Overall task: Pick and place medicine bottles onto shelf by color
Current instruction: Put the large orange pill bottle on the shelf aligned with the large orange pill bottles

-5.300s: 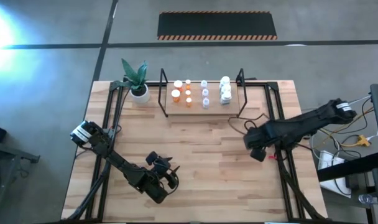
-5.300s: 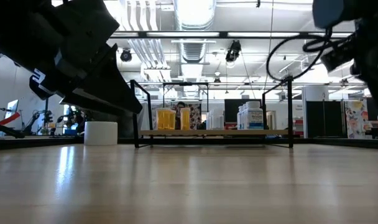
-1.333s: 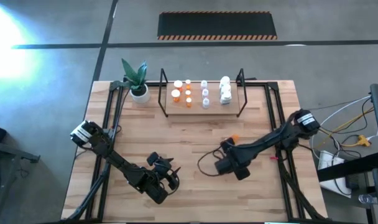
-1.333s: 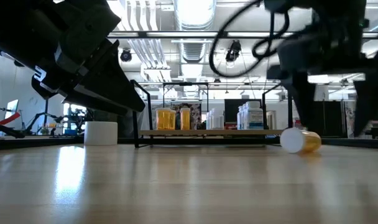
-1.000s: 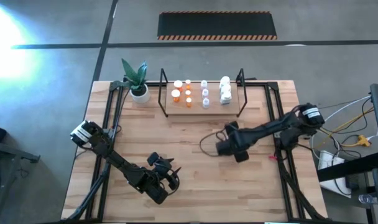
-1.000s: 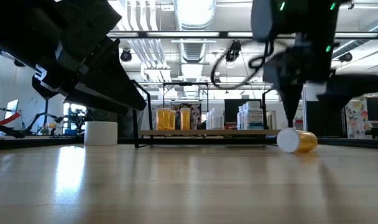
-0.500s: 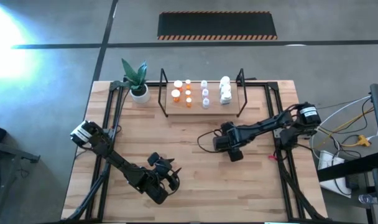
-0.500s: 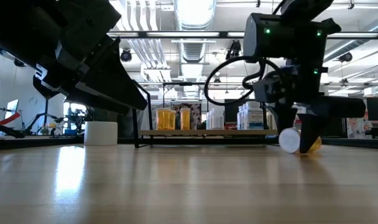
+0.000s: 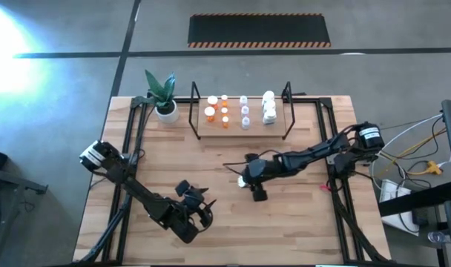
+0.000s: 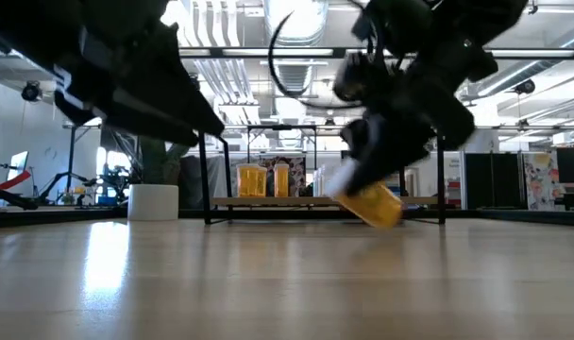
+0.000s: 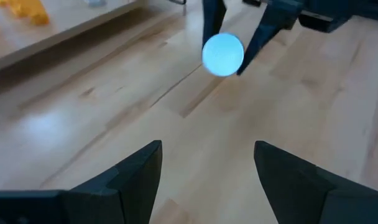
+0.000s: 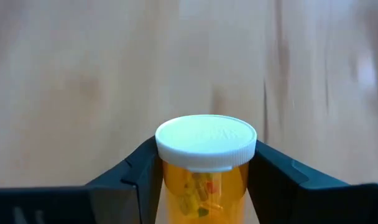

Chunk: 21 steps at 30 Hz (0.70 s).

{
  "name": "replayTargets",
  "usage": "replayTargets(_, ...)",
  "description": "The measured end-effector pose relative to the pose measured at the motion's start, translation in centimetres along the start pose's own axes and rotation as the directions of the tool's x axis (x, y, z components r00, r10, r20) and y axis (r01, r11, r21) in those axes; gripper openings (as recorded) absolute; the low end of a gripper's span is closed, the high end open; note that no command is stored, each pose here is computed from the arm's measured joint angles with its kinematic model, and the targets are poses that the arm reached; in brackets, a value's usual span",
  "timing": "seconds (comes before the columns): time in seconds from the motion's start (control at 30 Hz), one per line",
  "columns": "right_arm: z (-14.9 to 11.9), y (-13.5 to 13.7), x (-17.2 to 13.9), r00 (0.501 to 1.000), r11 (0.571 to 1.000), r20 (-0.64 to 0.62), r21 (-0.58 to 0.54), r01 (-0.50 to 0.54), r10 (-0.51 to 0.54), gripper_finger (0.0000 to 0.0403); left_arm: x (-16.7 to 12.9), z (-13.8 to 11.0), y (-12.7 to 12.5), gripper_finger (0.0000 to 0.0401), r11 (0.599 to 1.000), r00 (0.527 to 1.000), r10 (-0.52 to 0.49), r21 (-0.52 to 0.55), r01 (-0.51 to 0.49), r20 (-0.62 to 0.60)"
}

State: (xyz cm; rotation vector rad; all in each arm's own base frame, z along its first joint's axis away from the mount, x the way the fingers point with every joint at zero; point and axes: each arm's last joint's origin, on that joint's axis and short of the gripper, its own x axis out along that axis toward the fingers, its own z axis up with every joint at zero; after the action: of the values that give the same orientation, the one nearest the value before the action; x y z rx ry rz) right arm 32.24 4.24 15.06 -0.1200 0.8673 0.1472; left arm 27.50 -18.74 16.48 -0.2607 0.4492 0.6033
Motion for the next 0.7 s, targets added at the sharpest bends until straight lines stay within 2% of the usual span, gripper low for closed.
replayTargets(0.1,0.4,0.2,0.2,0.976,1.000,0.217,0.020,-0.015,0.010,0.0180,-0.6,0.9,0.1,0.0238,1.000,1.000,-0.012,0.010,0.012,0.018)
replayTargets(0.17,0.0,0.2,0.2,0.949,0.999,0.315,0.043,-0.021,0.007,0.0180,-1.0,1.5,0.1,0.0238,1.000,0.999,-0.012,0.014,0.012,0.051)
replayTargets(0.33,-1.2,0.7,-0.5,0.840,0.994,0.542,0.086,-0.060,0.004,0.0180,-0.9,2.6,-0.3,0.0238,0.998,0.987,-0.002,0.059,-0.007,0.158)
replayTargets(0.5,-2.3,1.5,-0.8,0.759,0.992,0.651,0.085,-0.097,0.019,0.0180,1.9,5.0,-1.3,0.0237,0.992,0.976,-0.070,0.121,0.046,0.208)
replayTargets(0.6,-3.1,2.3,0.4,0.747,0.991,0.664,0.082,-0.110,0.028,0.0180,3.5,6.5,-1.8,0.0237,0.981,0.957,-0.160,0.151,0.126,0.243)
replayTargets(0.7,-3.8,3.0,2.1,0.743,0.988,0.668,0.077,-0.130,0.046,0.0180,4.9,7.4,-1.5,0.0237,0.968,0.949,-0.223,0.166,0.188,0.225)
